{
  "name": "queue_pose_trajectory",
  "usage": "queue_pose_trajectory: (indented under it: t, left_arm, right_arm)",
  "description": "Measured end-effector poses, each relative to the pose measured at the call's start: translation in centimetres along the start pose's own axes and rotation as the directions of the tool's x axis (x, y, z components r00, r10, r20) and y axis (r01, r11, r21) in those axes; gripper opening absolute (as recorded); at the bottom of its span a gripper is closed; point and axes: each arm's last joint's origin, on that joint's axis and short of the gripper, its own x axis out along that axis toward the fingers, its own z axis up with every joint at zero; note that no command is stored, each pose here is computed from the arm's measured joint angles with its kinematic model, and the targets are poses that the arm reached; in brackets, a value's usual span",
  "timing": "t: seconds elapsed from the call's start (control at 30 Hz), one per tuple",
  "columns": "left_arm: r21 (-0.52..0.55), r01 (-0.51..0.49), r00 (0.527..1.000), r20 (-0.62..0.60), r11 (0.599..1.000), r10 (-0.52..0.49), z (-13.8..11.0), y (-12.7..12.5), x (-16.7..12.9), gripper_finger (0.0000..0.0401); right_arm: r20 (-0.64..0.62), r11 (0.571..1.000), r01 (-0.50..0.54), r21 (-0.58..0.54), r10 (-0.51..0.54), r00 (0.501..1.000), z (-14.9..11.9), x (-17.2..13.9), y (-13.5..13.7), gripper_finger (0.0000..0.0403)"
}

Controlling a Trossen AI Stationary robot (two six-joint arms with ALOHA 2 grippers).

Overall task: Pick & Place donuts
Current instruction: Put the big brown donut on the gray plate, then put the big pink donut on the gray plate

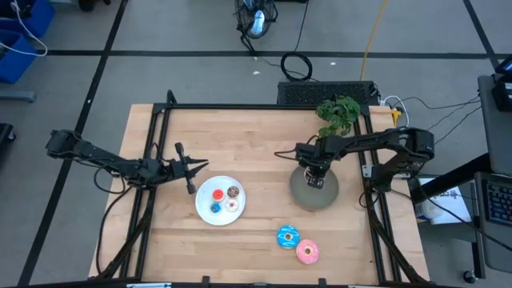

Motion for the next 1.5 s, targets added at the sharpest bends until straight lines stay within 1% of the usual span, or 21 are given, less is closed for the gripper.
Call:
queue_pose_trajectory:
  t: [0.1,0.2,0.37,0.47,0.6,0.73,0.83,0.93,1.07,1.2,1.37,1.5]
  left_arm:
    - [0.0,0.0,1.0,0.0,1.0,0.0,0.0,0.0,0.0,0.0042]
    - [-0.001,0.0,1.0,0.001,1.0,0.0,0.0,0.0,0.0,0.0042]
    - [-0.001,0.001,1.0,0.001,1.0,-0.001,0.0,0.0,0.0,0.0042]
    - [-0.001,0.001,1.0,0.001,1.0,-0.001,0.0,0.0,0.0,0.0042]
    - [-0.001,0.002,1.0,0.001,1.0,-0.002,0.0,0.0,0.0,0.0042]
    - [-0.001,0.001,1.0,0.001,1.0,-0.001,0.0,0.0,0.0,0.0042]
    - [-0.002,0.001,1.0,0.003,1.0,-0.001,0.0,0.0,0.0,0.0042]
    - [-0.003,0.001,1.0,0.004,1.0,-0.001,0.0,0.0,0.0,0.0042]
    - [-0.015,-0.002,1.0,0.012,1.0,0.002,0.1,0.0,0.0,0.0042]
    - [-0.024,-0.005,1.0,0.022,1.0,0.006,0.2,0.1,0.0,0.0042]
    - [-0.024,-0.005,1.0,0.021,1.0,0.006,0.2,0.1,0.0,0.0042]
    - [-0.028,-0.005,1.0,0.021,1.0,0.006,0.2,0.1,0.0,0.0042]
  right_arm:
    - [-0.005,1.0,0.008,0.0,-0.008,1.0,0.1,-0.6,0.0,0.0103]
    - [-0.013,0.999,0.046,0.021,-0.046,0.999,0.2,-1.6,-0.1,0.0143]
    - [-0.037,0.996,0.086,0.022,-0.085,0.996,0.4,-2.6,-0.2,0.019]
    - [-0.038,0.996,0.09,0.021,-0.089,0.995,0.7,-3.5,-0.2,0.0207]
    - [-0.066,0.993,0.115,0.014,-0.114,0.991,0.7,-5.8,-0.3,0.0218]
    - [-0.094,0.992,0.101,0.071,-0.094,0.991,0.5,-8.9,0.3,0.0215]
    - [-0.07,0.997,0.047,0.067,-0.043,0.997,0.2,-10.5,2.3,0.0207]
    - [-0.001,1.0,0.016,0.005,-0.016,1.0,0.2,-11.6,5.2,0.0199]
    - [0.019,0.999,0.007,-0.038,-0.007,1.0,-0.4,-11.8,9.2,0.0187]
    - [0.019,0.995,-0.019,-0.102,0.021,1.0,-1.8,-11.7,13.0,0.0173]
    - [0.085,0.974,-0.071,-0.214,0.091,0.992,-3.0,-12.1,17.4,0.0156]
    - [0.127,0.949,-0.137,-0.283,0.179,0.976,-2.5,-12.9,20.9,0.0137]
